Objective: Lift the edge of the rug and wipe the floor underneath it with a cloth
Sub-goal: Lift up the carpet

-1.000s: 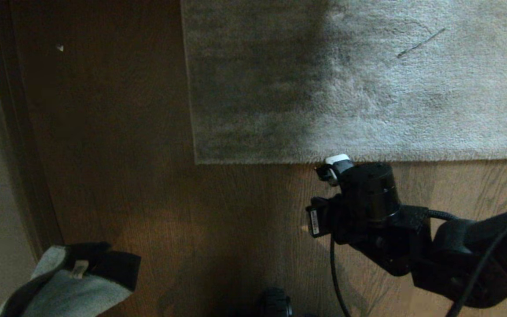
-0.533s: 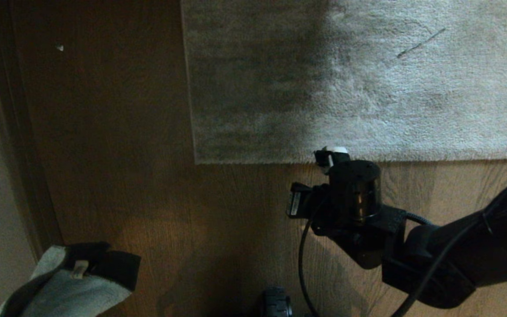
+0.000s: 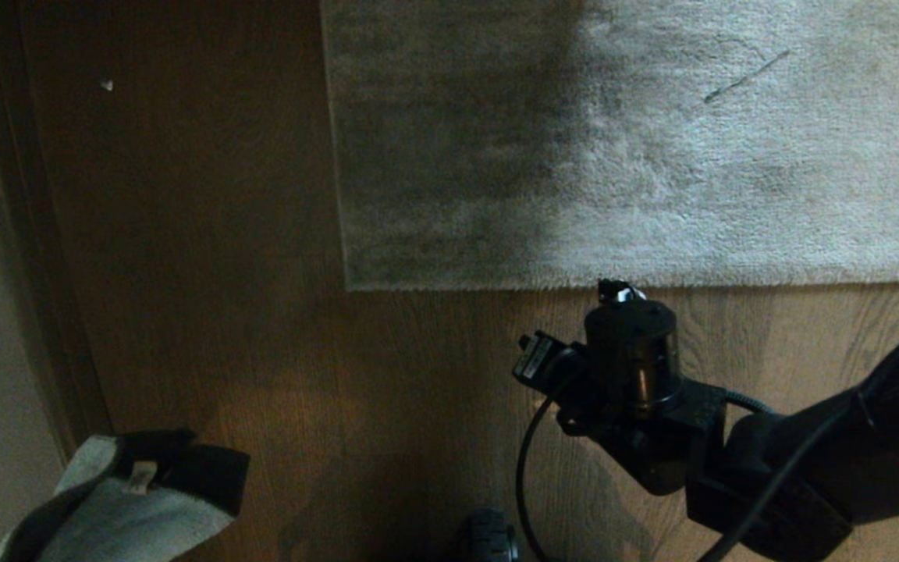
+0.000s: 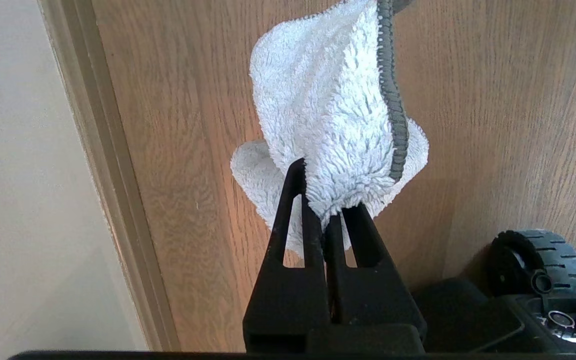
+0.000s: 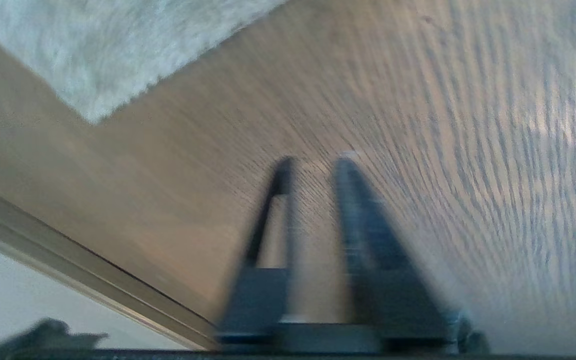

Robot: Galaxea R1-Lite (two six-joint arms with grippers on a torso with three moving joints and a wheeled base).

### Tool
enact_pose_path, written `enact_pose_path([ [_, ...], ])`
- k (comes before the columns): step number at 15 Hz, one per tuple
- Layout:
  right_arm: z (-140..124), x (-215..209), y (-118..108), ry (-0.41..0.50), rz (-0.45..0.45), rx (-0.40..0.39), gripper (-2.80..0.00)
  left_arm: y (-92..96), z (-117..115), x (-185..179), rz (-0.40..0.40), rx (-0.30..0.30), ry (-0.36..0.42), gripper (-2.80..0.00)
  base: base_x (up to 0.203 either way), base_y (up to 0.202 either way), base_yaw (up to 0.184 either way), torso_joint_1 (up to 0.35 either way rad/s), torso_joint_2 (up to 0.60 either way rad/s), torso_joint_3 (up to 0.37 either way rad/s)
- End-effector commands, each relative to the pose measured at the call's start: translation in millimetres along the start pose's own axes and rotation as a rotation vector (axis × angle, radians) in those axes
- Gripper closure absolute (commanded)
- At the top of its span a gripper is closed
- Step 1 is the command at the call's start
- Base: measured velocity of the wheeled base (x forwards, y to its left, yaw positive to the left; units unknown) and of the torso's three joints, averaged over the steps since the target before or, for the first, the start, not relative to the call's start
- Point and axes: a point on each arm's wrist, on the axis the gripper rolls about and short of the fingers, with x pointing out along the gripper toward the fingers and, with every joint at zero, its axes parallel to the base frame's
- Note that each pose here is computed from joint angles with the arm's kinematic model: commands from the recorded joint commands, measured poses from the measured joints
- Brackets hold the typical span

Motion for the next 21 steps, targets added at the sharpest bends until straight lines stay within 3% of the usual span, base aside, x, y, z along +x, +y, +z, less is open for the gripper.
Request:
enact_pose_path([
  [1,2,-6,-1,-0.022,-0.014,0.064,-2.80,0.0,0,0,0.000,0.000,-0.001,0.00,0.000,0.000,0.000,0.000,0.00,0.000],
  [7,-9,-13,5,-0.087,-0.058,0.351,-2.80,0.0,0,0,0.000,0.000,-0.001,0.00,0.000,0.000,0.000,0.000,0.00,0.000],
  [9,-13,-11,5,-0.110,-0.074,0.417,-2.80,0.0,0,0,0.000,0.000,-0.001,0.00,0.000,0.000,0.000,0.000,0.00,0.000],
  [12,-14,-6,8,-0.162,-0.028,0.492,-2.80,0.0,0,0,0.000,0.000,-0.001,0.00,0.000,0.000,0.000,0.000,0.00,0.000],
  [15,-19,5,11,-0.198,0.030,0.513,-2.80,0.0,0,0,0.000,0.000,-0.001,0.00,0.000,0.000,0.000,0.000,0.00,0.000],
  [21,-33,26,12,-0.302,0.149,0.414,-2.80,0.0,0,0,0.000,0.000,-0.001,0.00,0.000,0.000,0.000,0.000,0.00,0.000],
])
